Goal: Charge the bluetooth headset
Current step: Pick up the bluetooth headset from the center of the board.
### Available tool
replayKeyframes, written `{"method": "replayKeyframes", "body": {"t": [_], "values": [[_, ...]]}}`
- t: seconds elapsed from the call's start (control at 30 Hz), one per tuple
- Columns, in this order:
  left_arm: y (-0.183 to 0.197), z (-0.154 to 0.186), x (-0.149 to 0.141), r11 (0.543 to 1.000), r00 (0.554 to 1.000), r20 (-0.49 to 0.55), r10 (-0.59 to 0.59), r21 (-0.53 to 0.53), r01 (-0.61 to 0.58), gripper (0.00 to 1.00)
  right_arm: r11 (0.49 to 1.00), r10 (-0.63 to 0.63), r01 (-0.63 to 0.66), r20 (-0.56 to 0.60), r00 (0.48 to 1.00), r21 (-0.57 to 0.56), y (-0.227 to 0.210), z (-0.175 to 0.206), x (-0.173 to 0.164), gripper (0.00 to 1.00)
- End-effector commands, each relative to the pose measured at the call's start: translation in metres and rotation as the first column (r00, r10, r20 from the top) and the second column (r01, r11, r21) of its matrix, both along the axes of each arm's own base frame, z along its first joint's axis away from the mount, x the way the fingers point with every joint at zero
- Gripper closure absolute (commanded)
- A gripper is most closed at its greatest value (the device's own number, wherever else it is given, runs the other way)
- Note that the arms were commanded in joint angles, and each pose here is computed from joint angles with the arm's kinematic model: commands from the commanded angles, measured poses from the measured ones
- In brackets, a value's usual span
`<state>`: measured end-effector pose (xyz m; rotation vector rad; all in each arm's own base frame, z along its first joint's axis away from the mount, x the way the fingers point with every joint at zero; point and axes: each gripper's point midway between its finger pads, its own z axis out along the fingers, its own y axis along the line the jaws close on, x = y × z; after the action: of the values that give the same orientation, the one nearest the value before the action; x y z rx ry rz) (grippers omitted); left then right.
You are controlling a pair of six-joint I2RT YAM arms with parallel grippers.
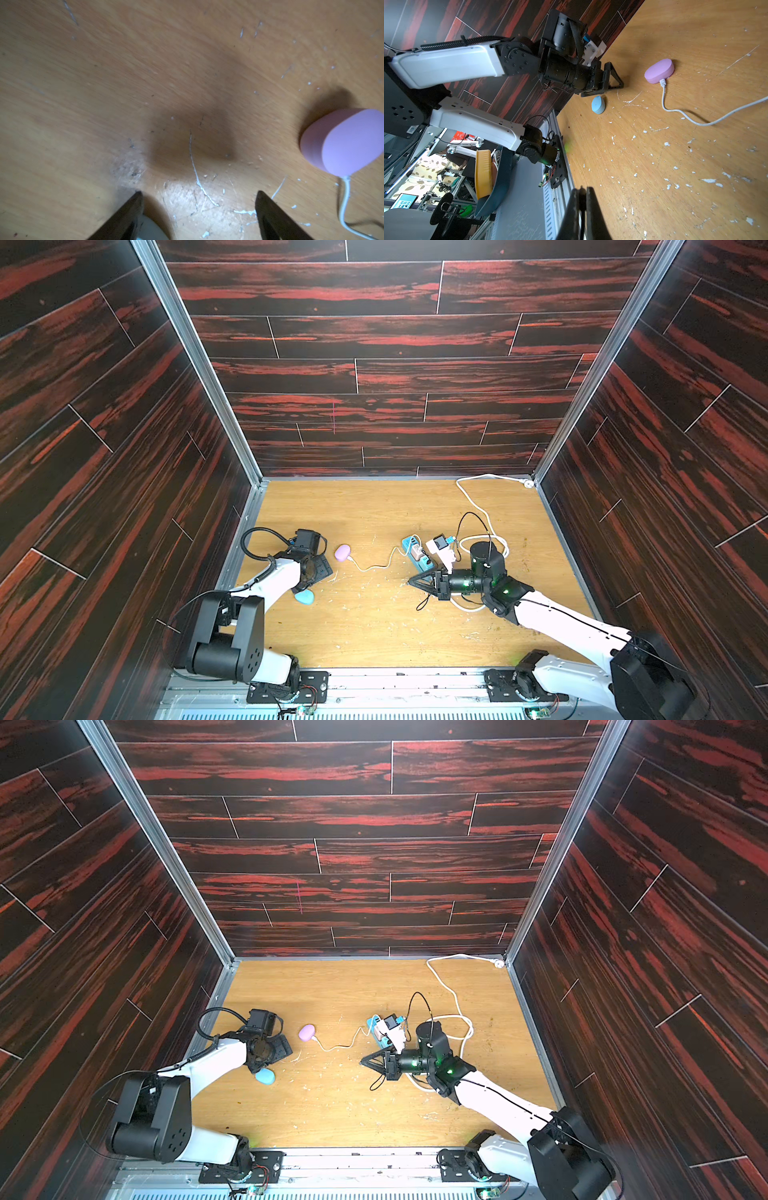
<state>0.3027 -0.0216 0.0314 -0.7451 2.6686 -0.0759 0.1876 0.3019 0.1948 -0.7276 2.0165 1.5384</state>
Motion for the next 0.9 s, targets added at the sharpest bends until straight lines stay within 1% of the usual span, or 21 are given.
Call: {"method": "replayKeyframes", "body": {"t": [0.0, 0.17, 0.33, 0.4, 0.57, 0.63, 0.8, 0.87], "values": [[-0.002, 0.000, 0.000, 1.000, 1.000, -0.005, -0.015, -0.016, 0.014, 0.16, 1.000, 0.009, -0.009, -0.010, 1.000, 0.009, 0.002, -0.001, -0.001, 1.00], [0.001, -0.009, -0.019, 1.000, 0.998, -0.066, 0.007, -0.013, -0.008, 0.18, 1.000, 0.009, -0.009, -0.013, 1.000, 0.013, 0.003, 0.000, 0.002, 1.00], [0.013, -0.012, -0.041, 0.998, 0.993, -0.107, 0.042, 0.044, -0.038, 0.18, 1.000, 0.011, -0.011, -0.010, 1.000, 0.014, 0.004, 0.001, 0.002, 1.00], [0.017, -0.010, -0.047, 0.997, 0.992, -0.114, 0.052, 0.062, -0.045, 0.18, 1.000, 0.011, -0.011, -0.010, 1.000, 0.013, 0.004, 0.001, 0.002, 1.00], [0.024, 0.001, -0.051, 0.992, 0.992, -0.083, 0.090, 0.090, -0.083, 0.15, 1.000, 0.010, -0.010, -0.009, 1.000, 0.015, 0.004, 0.001, 0.002, 1.00], [0.029, 0.001, -0.063, 0.987, 0.985, -0.111, 0.134, 0.107, -0.122, 0.13, 1.000, 0.009, -0.009, -0.012, 1.000, 0.016, 0.004, 0.001, 0.002, 1.00], [0.031, -0.004, -0.083, 0.967, 0.963, -0.101, 0.251, 0.076, -0.244, 0.12, 1.000, 0.010, -0.009, -0.015, 1.000, 0.022, 0.003, 0.000, 0.001, 1.00], [0.028, -0.006, -0.086, 0.964, 0.960, -0.090, 0.266, 0.040, -0.263, 0.12, 1.000, 0.012, -0.012, -0.015, 1.000, 0.025, 0.004, 0.000, 0.001, 1.00]]}}
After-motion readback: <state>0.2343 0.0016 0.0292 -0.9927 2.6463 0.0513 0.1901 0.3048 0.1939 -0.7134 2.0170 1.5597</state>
